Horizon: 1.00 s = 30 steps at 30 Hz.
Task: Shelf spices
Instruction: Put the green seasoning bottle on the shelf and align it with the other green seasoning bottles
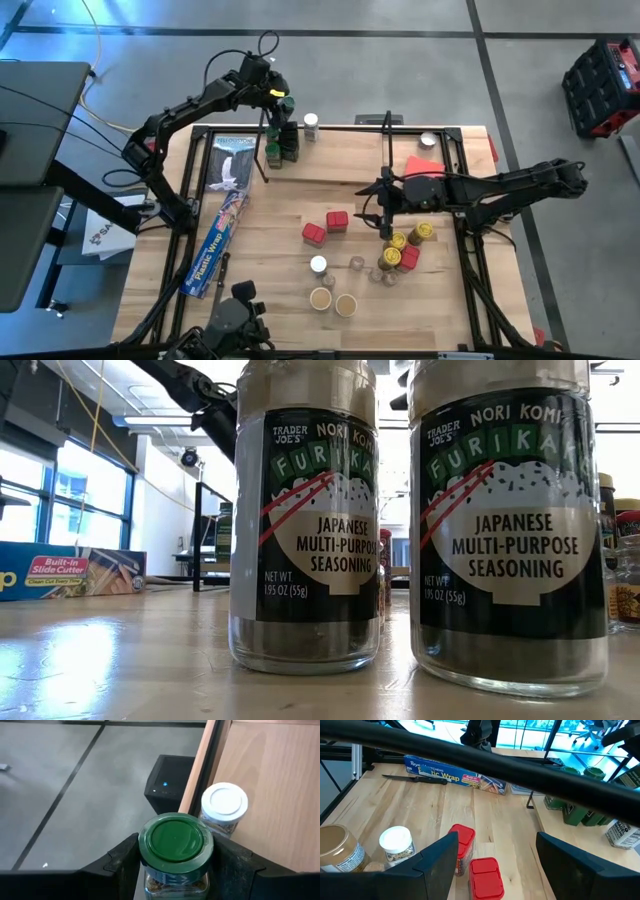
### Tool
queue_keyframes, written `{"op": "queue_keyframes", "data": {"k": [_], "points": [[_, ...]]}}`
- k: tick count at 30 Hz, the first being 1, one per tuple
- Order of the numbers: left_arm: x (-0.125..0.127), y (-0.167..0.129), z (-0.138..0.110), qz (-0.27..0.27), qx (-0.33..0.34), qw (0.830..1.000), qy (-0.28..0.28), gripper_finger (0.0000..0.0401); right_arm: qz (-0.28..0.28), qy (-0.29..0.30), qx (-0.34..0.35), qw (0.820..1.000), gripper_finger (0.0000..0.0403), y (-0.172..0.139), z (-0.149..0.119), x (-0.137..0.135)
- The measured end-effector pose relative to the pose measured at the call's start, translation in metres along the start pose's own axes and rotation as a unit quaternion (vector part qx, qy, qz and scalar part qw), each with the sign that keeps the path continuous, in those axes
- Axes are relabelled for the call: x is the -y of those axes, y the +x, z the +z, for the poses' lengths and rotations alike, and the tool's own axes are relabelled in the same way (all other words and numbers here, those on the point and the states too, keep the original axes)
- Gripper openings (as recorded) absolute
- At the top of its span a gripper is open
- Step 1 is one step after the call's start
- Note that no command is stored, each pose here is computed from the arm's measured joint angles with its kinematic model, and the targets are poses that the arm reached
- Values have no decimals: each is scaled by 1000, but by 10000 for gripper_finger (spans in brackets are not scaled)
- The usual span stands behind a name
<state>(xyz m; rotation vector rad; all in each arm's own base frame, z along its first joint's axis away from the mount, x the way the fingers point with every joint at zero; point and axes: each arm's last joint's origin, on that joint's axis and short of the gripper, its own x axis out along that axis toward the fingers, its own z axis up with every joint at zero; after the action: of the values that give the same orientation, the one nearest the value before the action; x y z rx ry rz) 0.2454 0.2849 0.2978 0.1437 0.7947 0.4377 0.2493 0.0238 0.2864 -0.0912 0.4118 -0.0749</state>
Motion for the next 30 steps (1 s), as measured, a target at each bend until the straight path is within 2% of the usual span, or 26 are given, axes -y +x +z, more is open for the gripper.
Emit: {"op": "queue_keyframes", "data": {"k": [9,20,30], "points": [[0,-1,-5,-12,-19,1000,-3,198,0,12,-6,1000,261,1,-4,0],[-12,-5,-20,-63,-11,997,-39,198,5,12,-6,1000,261,1,-4,-1],[-14,14,-31,-88,-25,995,-41,198,4,14,-5,1000,261,1,-4,-1]]}}
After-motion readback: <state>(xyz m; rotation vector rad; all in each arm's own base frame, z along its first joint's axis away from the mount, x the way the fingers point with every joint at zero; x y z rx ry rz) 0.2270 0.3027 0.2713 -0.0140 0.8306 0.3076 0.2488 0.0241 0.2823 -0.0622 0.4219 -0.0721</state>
